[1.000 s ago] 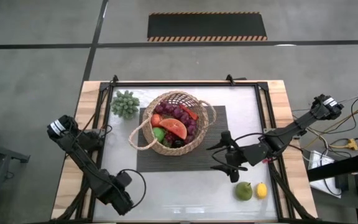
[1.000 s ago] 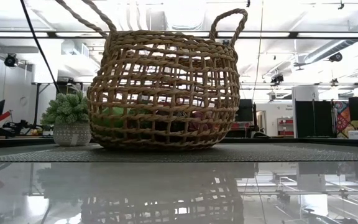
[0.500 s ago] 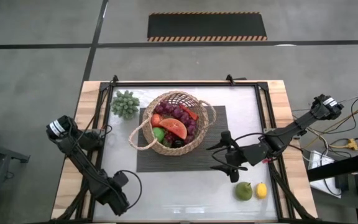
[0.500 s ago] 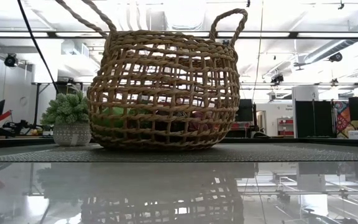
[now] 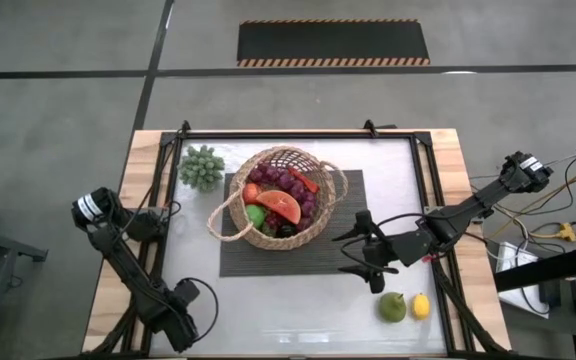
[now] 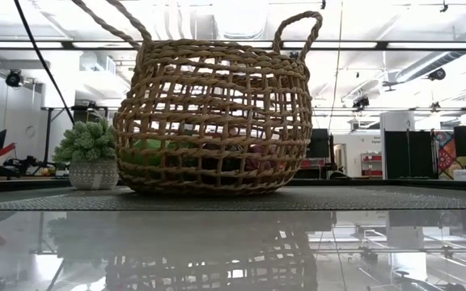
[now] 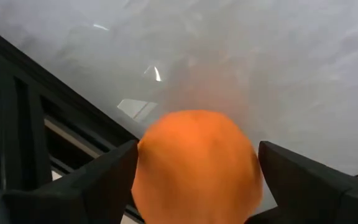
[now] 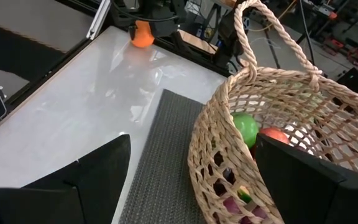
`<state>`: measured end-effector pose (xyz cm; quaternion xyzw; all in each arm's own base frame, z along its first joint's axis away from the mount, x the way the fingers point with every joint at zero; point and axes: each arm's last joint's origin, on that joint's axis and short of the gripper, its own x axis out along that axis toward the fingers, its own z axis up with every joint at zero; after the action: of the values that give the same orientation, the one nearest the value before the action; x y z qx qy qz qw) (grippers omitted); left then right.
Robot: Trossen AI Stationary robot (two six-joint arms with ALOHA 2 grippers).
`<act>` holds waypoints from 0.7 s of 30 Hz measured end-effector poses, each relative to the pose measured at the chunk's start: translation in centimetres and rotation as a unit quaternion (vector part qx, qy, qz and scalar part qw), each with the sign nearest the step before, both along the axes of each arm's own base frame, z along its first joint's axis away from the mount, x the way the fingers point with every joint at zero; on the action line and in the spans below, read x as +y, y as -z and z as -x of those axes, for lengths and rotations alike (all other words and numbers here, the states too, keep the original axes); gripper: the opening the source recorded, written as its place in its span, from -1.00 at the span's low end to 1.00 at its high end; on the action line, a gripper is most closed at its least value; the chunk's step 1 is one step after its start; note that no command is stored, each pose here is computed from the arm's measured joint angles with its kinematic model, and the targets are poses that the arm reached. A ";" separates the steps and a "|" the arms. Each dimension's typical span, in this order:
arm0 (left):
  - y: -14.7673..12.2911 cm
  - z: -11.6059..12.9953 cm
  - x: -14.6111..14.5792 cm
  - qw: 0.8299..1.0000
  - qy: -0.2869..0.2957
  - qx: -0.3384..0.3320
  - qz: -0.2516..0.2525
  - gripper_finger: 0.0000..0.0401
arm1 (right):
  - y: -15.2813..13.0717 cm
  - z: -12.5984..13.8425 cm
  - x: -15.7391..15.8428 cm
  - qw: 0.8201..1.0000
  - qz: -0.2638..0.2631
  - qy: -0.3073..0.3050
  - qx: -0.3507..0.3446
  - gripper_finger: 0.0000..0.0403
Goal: Build produce basket
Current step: Put the orange into the brown basket
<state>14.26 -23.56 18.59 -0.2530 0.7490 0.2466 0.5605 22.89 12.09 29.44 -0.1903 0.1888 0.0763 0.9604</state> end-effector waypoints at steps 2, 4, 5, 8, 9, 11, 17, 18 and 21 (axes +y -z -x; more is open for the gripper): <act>0.1 0.1 -0.1 1.000 0.003 0.000 0.001 0.52 | 0.0 0.0 0.0 1.000 -0.004 0.002 0.000 0.62; 0.2 0.2 -0.1 1.000 0.004 0.000 -0.001 0.44 | 0.0 0.0 0.0 1.000 -0.006 0.003 0.000 0.62; 0.2 0.2 -0.1 1.000 0.004 0.000 -0.001 0.39 | 0.0 0.0 0.0 1.000 -0.006 0.003 0.000 0.62; 0.2 0.2 -0.1 1.000 0.004 0.000 -0.001 0.22 | 0.0 0.0 0.0 1.000 -0.006 0.003 0.000 0.62; 0.2 0.2 -0.1 1.000 0.004 0.000 -0.001 0.15 | 0.0 0.0 0.0 1.000 -0.006 0.003 0.000 0.62; 0.1 0.2 -0.1 1.000 0.004 -0.002 -0.001 0.02 | 0.0 0.0 0.0 1.000 -0.006 0.003 0.000 0.62; -1.1 -0.7 0.8 0.990 0.006 -0.110 -0.089 -0.31 | 0.0 0.0 0.0 1.000 -0.006 0.003 0.000 0.62; -1.4 -0.9 0.9 0.986 0.006 -0.130 -0.099 -0.34 | 0.0 0.0 0.0 1.000 -0.006 0.003 -0.001 0.62; -2.7 -1.3 1.2 0.984 0.015 -0.157 -0.084 -0.41 | -0.1 0.0 0.0 1.000 -0.006 0.003 -0.002 0.62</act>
<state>15.53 -22.36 21.31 -0.2292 0.6318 0.2578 0.6941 22.92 12.09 29.49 -0.1839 0.1867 0.0744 0.9622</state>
